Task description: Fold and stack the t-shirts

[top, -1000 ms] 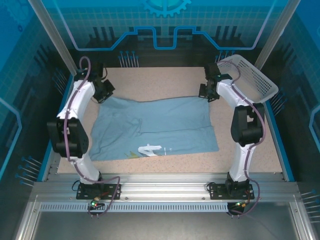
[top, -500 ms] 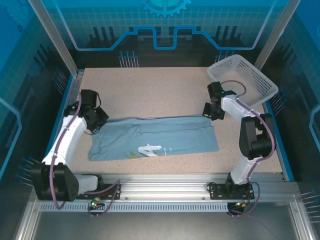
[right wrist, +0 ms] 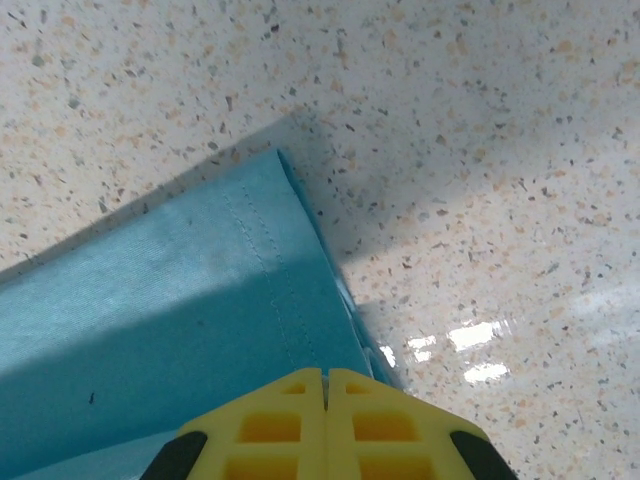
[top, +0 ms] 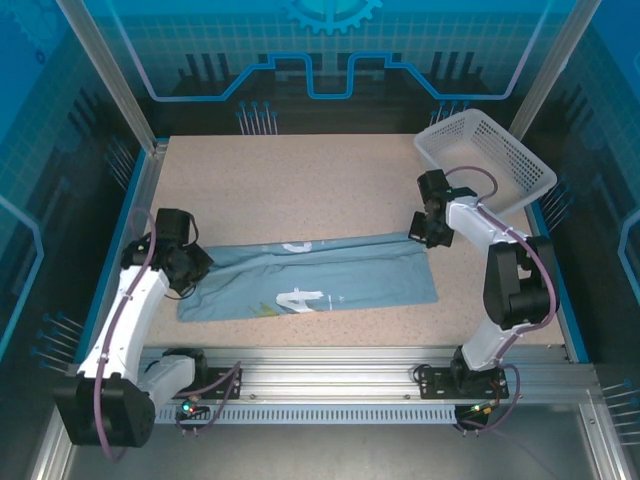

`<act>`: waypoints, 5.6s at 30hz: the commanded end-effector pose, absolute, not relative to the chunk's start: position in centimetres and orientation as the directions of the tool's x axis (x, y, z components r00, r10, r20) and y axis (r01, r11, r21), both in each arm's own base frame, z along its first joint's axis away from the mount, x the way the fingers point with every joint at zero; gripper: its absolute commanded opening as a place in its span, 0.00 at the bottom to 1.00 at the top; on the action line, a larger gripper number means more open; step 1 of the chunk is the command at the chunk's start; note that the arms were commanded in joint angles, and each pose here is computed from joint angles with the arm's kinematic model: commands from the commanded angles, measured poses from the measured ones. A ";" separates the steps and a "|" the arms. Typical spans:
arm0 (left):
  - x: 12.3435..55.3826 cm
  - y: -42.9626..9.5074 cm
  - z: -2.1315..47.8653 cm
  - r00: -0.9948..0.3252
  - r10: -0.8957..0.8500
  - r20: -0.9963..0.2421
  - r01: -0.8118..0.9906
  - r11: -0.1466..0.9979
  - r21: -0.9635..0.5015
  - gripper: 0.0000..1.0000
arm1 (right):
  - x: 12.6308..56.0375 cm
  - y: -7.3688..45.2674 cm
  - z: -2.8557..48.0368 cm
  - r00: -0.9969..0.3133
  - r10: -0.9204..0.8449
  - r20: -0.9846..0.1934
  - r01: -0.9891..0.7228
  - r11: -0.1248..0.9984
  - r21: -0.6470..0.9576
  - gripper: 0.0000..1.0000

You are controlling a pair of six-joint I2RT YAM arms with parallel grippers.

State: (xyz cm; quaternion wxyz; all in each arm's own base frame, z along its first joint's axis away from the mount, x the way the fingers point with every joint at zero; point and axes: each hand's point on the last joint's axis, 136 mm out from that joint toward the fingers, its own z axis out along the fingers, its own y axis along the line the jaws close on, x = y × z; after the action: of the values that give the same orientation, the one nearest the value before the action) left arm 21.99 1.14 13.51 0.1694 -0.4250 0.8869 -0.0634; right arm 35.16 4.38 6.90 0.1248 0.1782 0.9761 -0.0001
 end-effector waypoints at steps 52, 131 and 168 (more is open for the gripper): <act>35.6 1.6 1.5 -0.509 -0.855 0.103 -0.850 0.481 -0.216 0.25 | 35.5 8.4 -0.2 -0.806 0.550 0.218 0.567 0.824 0.015 0.19; 28.5 -16.4 5.1 -0.785 -0.566 0.253 -0.620 0.699 -0.357 0.10 | 35.5 19.5 12.0 -0.982 0.161 -0.102 0.086 0.851 0.519 0.30; 44.0 3.5 4.9 -0.750 -0.657 -0.081 -0.587 0.717 -0.376 0.45 | 38.8 20.1 9.1 -0.984 0.157 -0.081 0.102 0.878 0.468 0.29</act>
State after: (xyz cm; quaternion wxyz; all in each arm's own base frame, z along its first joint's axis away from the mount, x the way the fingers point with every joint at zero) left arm 42.96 3.19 5.39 0.0953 -0.3825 0.9021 -0.1758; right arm 37.94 20.99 9.48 0.0620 0.0585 0.9659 0.2446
